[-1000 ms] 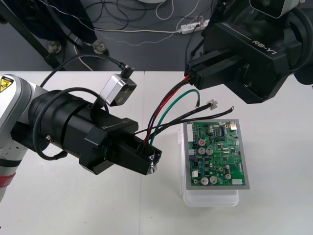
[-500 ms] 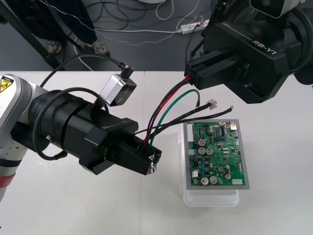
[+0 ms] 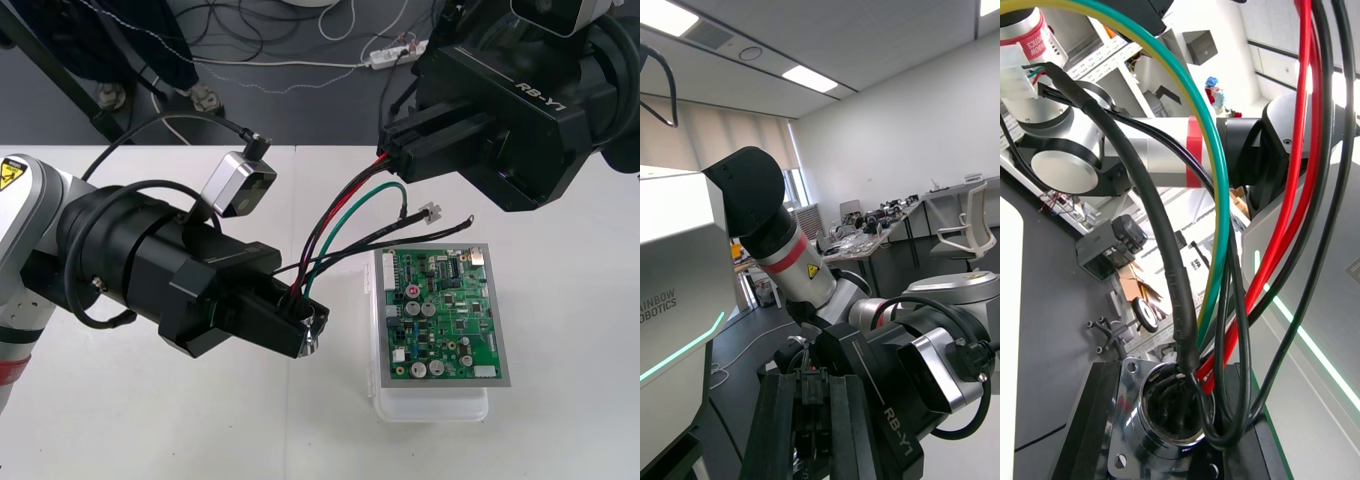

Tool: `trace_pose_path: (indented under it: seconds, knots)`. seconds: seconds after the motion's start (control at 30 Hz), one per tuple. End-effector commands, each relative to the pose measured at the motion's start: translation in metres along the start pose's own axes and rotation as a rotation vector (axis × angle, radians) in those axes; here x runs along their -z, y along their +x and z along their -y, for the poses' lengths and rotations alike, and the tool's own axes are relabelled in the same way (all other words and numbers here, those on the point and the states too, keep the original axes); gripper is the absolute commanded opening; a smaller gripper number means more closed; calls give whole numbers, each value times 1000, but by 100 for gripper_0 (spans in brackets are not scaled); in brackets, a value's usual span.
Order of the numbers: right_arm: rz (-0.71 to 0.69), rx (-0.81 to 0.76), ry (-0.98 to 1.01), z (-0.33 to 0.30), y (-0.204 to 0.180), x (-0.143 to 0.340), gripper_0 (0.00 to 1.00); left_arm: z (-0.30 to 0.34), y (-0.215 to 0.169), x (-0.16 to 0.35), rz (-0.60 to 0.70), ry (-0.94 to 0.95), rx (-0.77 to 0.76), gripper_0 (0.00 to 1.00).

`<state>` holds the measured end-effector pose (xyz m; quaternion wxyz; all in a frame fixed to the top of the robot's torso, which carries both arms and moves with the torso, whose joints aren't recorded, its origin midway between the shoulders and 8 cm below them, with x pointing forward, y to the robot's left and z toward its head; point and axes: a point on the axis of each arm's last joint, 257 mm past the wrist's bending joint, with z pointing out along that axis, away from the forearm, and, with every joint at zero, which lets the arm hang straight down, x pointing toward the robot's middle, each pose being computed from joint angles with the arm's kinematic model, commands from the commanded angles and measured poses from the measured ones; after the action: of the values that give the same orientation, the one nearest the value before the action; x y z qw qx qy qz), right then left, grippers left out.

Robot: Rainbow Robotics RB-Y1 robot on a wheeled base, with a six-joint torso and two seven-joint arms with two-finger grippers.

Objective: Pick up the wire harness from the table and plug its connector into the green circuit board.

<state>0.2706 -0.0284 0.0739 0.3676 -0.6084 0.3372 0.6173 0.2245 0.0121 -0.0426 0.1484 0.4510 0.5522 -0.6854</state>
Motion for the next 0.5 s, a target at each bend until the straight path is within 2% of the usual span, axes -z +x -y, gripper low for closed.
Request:
trace_pose_path:
  seconds: [0.03,0.07,0.1,0.13,0.2,0.37,0.5]
  knots:
    - [-11,72,-42,-6,-10,-8,0,12,0,5,-6,7,2,4]
    - [-11,72,-42,-6,-10,-8,0,13,0,5,-7,5,-1,22]
    - [-11,72,-42,-6,-10,-8,0,12,0,6,-6,2,-2,56]
    - [-11,73,-42,-6,-10,-8,0,13,-1,8,-4,0,-4,75]
    - [-11,72,-42,-6,-10,-8,0,12,-2,8,-3,-4,-11,82]
    - [-11,72,-42,-6,-10,-8,0,11,-5,13,-2,-25,-31,85]
    - [-11,72,-42,-6,-10,-8,0,7,-9,22,-10,-83,-84,90]
